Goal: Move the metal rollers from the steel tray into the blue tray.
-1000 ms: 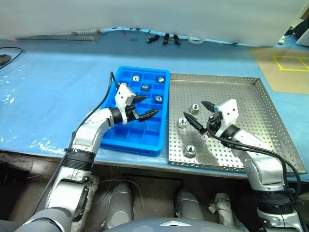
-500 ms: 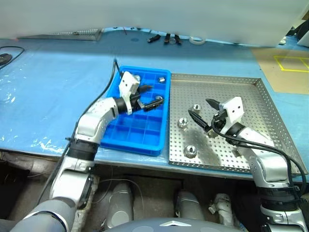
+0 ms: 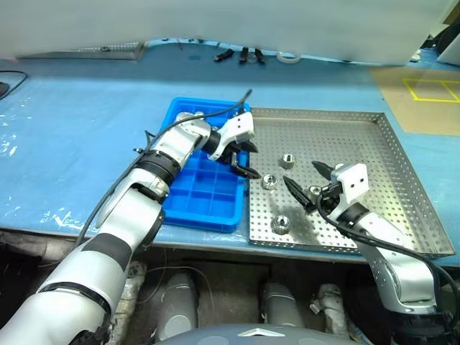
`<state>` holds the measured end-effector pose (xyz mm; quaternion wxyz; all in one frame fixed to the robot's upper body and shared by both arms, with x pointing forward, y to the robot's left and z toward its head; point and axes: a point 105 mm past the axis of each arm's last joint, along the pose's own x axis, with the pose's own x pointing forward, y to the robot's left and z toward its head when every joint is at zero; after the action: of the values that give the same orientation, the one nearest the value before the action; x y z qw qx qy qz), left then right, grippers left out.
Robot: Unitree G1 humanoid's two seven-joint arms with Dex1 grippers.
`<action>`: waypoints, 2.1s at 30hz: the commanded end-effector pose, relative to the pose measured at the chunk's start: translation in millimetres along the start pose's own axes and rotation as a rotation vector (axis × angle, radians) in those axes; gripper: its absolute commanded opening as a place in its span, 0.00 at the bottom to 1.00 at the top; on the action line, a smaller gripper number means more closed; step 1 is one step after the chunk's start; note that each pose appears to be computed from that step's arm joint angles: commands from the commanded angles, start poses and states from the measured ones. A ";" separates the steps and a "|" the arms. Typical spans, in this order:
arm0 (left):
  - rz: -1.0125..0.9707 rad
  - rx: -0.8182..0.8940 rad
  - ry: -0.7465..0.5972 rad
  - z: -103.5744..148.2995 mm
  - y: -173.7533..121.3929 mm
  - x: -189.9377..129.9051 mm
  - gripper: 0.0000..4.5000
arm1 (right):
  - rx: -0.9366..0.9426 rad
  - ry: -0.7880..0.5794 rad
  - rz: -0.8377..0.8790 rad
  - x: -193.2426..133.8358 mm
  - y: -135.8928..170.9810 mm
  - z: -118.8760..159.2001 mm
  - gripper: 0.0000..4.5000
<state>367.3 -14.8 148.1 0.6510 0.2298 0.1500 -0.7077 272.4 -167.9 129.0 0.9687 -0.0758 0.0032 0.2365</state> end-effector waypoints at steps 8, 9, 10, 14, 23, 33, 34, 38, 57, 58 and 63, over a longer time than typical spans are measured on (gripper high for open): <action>-0.053 0.125 0.204 -17.4 -3.3 24.9 1.00 | -0.004 -0.029 -0.107 -20.7 6.3 12.7 1.00; -0.047 0.126 0.218 -20.5 -3.1 26.3 1.00 | -0.006 -0.026 -0.117 -21.7 5.8 11.9 1.00; -0.034 0.131 0.221 -21.7 -2.1 27.9 1.00 | -0.006 -0.024 -0.122 -22.5 6.3 11.2 1.00; 0.157 0.135 0.189 -11.0 15.3 41.9 1.00 | -0.004 -0.020 -0.139 -24.0 5.5 8.2 1.00; 0.100 0.140 0.322 -43.1 6.3 42.7 1.00 | -0.008 -0.008 -0.157 -25.7 4.9 2.9 1.00; 0.080 0.143 0.416 -61.0 7.8 23.2 0.91 | -0.005 -0.006 -0.162 -21.8 7.6 -1.1 1.00; 0.084 0.145 0.417 -61.2 8.5 22.0 0.87 | -0.006 -0.007 -0.162 -21.0 7.2 -1.0 1.00; 0.106 0.149 0.425 -61.8 11.2 20.1 0.58 | -0.011 -0.008 -0.159 -18.5 6.3 -1.0 1.00; 0.036 0.119 0.074 -1.0 8.4 3.0 0.38 | -0.019 -0.049 -0.101 -12.6 9.5 13.4 1.00; 0.025 0.133 0.040 3.0 6.3 -4.2 0.38 | -0.013 -0.059 -0.084 -11.6 10.8 16.9 1.00; 0.092 0.143 -0.142 24.1 0.1 -47.3 0.38 | -0.044 -0.102 0.045 5.6 18.0 37.2 1.00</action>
<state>370.8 13.6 164.2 0.6662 0.2490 0.0923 -0.6969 269.3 -153.4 147.4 0.9683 -0.0815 -0.0221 0.2349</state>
